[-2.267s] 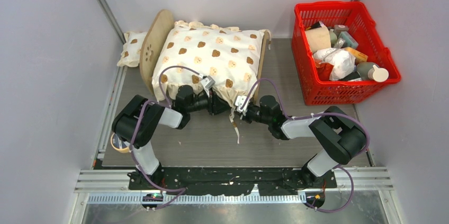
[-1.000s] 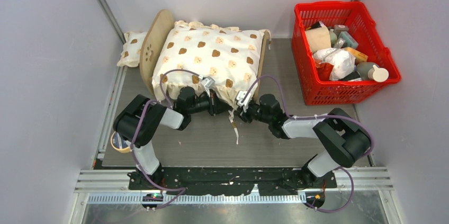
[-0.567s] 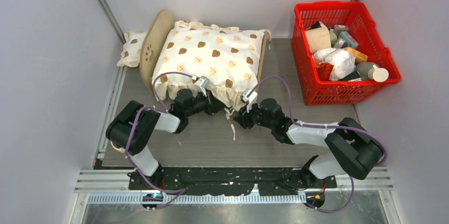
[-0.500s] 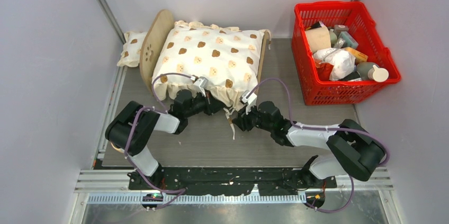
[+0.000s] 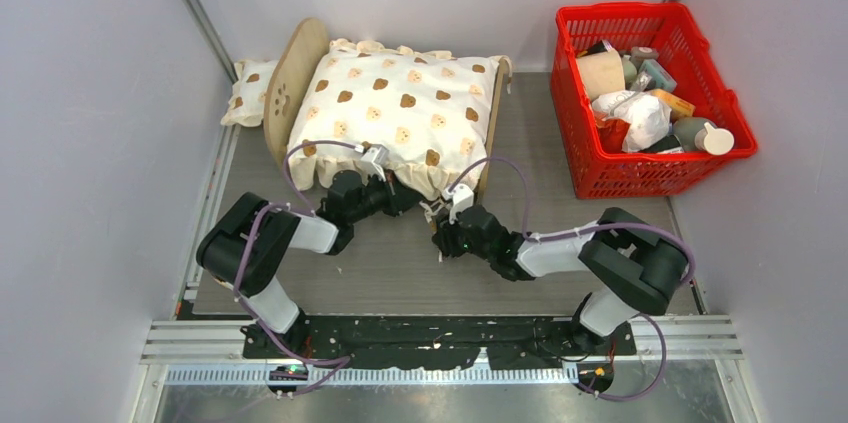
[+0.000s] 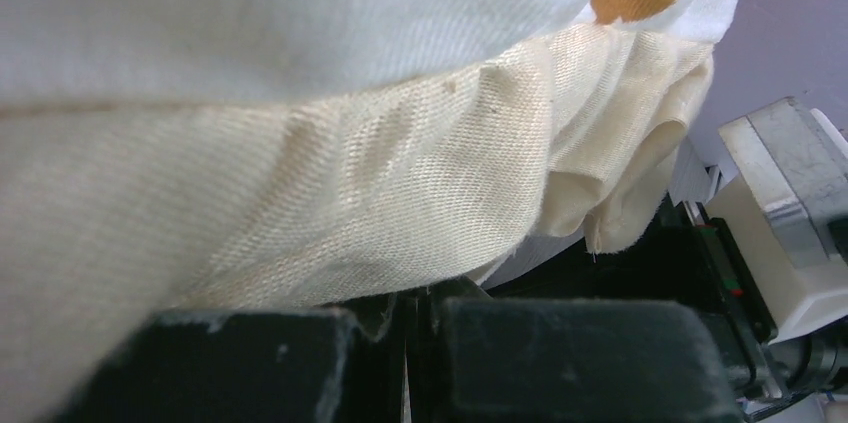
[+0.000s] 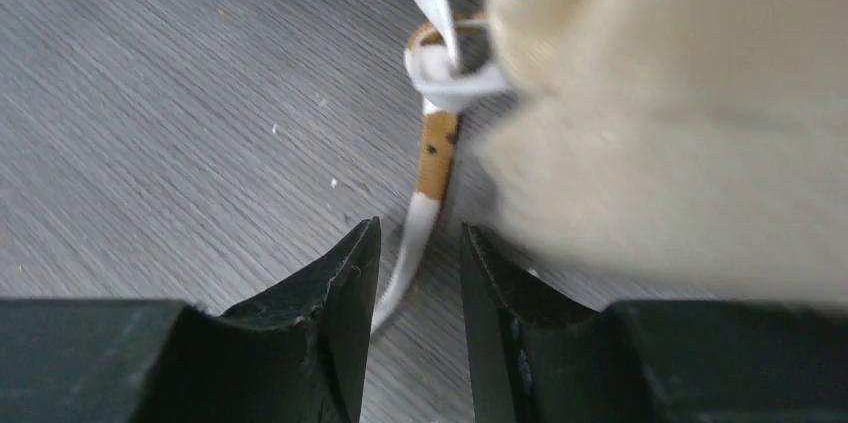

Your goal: Set up the pet bed

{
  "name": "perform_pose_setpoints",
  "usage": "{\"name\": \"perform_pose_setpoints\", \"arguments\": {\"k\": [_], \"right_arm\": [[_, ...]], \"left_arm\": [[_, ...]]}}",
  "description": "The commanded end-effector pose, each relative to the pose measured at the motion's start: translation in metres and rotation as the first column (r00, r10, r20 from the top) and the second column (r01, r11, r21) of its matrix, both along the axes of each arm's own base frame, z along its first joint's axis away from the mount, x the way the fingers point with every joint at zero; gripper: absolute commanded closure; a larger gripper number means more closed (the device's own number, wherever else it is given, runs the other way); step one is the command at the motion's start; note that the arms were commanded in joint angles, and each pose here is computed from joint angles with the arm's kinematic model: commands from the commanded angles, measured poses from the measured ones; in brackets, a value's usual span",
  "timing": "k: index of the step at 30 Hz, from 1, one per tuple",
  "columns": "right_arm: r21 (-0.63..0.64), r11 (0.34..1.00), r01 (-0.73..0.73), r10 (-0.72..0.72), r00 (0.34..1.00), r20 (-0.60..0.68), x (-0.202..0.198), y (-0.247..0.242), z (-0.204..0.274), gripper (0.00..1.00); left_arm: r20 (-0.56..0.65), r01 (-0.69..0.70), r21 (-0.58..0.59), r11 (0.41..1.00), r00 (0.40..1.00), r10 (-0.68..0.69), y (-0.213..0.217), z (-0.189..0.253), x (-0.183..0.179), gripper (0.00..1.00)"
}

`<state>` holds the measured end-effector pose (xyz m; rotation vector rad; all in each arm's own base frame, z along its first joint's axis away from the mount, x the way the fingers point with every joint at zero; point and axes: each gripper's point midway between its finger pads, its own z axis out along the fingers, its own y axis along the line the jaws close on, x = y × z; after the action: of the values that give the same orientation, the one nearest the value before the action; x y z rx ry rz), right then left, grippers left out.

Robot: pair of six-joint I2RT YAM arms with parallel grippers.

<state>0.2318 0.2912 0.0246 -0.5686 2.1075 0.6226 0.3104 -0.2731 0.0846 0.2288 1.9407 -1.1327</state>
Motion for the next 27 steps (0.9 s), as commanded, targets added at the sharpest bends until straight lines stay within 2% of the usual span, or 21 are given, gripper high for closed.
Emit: {"name": "perform_pose_setpoints", "arguments": {"k": [1, 4, 6, 7, 9, 15, 21, 27], "right_arm": [[-0.064, 0.995, 0.081, -0.079, 0.997, 0.021, 0.011, 0.012, -0.001, 0.59], [-0.122, 0.987, 0.104, -0.104, 0.995, 0.002, 0.007, 0.014, -0.012, 0.6], [-0.165, 0.975, 0.149, -0.153, 0.988, -0.016, 0.006, 0.006, -0.02, 0.75], [-0.2, 0.966, 0.165, -0.174, 0.984, -0.028, 0.004, -0.002, -0.025, 0.9], [-0.235, 0.945, 0.226, -0.238, 0.971, -0.022, 0.006, -0.016, -0.024, 0.94], [-0.274, 0.858, 0.435, -0.43, 0.899, 0.082, 0.034, -0.073, 0.003, 0.95], [-0.218, 0.792, 0.57, -0.546, 0.821, 0.166, 0.051, -0.112, 0.025, 0.95], [-0.174, 0.752, 0.636, -0.613, 0.772, 0.172, 0.054, -0.142, 0.032, 0.95]], "left_arm": [[0.05, -0.017, -0.034, 0.999, 0.999, 0.019, -0.001, 0.02, 0.004, 1.0], [0.054, -0.023, -0.038, 0.999, 0.998, 0.025, 0.0, 0.022, 0.004, 1.0], [0.061, -0.041, -0.037, 0.998, 0.997, 0.044, 0.002, 0.025, 0.006, 1.0], [0.066, -0.053, -0.035, 0.998, 0.996, 0.055, 0.003, 0.026, 0.008, 1.0], [0.068, -0.091, -0.014, 0.996, 0.993, 0.092, 0.009, 0.026, 0.013, 1.0], [0.086, -0.309, 0.097, 0.946, 0.95, 0.301, 0.043, 0.026, 0.036, 1.0], [0.097, -0.361, 0.142, 0.922, 0.932, 0.35, 0.056, 0.026, 0.039, 1.0], [0.127, -0.406, 0.17, 0.898, 0.913, 0.388, 0.068, 0.027, 0.038, 1.0]]}}
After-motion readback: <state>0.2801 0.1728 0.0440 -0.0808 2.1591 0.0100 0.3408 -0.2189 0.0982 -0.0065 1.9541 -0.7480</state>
